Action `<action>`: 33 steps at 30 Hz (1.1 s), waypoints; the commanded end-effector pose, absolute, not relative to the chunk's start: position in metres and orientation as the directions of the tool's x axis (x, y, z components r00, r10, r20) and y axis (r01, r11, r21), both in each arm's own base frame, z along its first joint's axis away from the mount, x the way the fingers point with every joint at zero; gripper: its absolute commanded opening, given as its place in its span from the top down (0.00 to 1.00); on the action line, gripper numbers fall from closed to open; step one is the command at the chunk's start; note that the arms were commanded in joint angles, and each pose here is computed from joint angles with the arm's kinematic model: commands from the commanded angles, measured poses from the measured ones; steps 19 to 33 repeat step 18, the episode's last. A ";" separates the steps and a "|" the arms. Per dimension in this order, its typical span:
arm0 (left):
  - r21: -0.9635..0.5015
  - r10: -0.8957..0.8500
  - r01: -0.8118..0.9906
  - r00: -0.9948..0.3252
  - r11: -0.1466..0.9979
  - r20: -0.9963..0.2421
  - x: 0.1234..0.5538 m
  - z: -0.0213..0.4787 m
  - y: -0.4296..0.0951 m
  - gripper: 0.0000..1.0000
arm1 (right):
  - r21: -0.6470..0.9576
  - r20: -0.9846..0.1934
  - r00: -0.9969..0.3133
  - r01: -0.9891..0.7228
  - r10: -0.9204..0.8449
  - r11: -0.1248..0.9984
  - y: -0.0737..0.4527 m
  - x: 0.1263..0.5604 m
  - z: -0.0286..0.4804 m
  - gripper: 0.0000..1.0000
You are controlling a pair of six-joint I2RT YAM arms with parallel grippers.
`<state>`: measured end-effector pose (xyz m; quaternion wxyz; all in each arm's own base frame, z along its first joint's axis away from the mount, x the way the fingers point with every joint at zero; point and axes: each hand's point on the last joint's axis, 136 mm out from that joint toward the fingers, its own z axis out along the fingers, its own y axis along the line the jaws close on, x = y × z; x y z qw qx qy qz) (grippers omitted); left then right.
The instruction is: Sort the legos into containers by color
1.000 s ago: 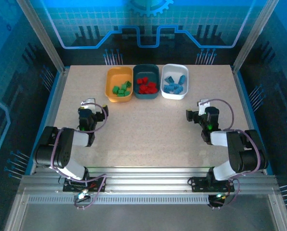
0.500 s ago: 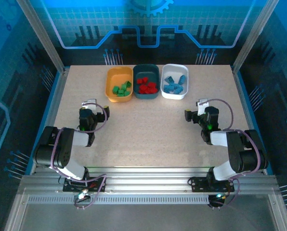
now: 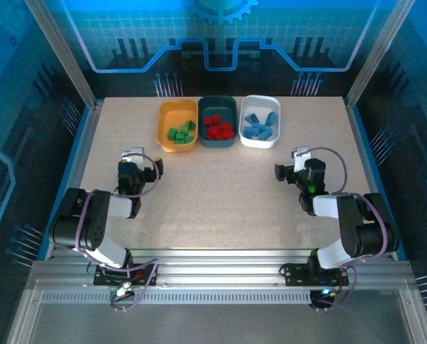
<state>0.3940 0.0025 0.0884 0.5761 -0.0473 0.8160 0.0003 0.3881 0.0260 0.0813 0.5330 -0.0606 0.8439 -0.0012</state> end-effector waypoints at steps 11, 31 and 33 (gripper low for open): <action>-0.102 -0.093 0.010 -0.337 0.995 -0.937 0.400 0.096 -0.006 0.01 | -0.071 -0.919 -0.378 -0.122 -0.112 0.990 0.033 0.397 0.094 0.00; -0.100 -0.092 0.009 -0.331 0.995 -0.939 0.399 0.096 -0.006 0.01 | -0.071 -0.919 -0.378 -0.122 -0.113 0.990 0.032 0.397 0.094 0.00; -0.100 -0.092 0.009 -0.331 0.995 -0.939 0.399 0.096 -0.006 0.01 | -0.071 -0.919 -0.378 -0.122 -0.113 0.990 0.032 0.397 0.094 0.00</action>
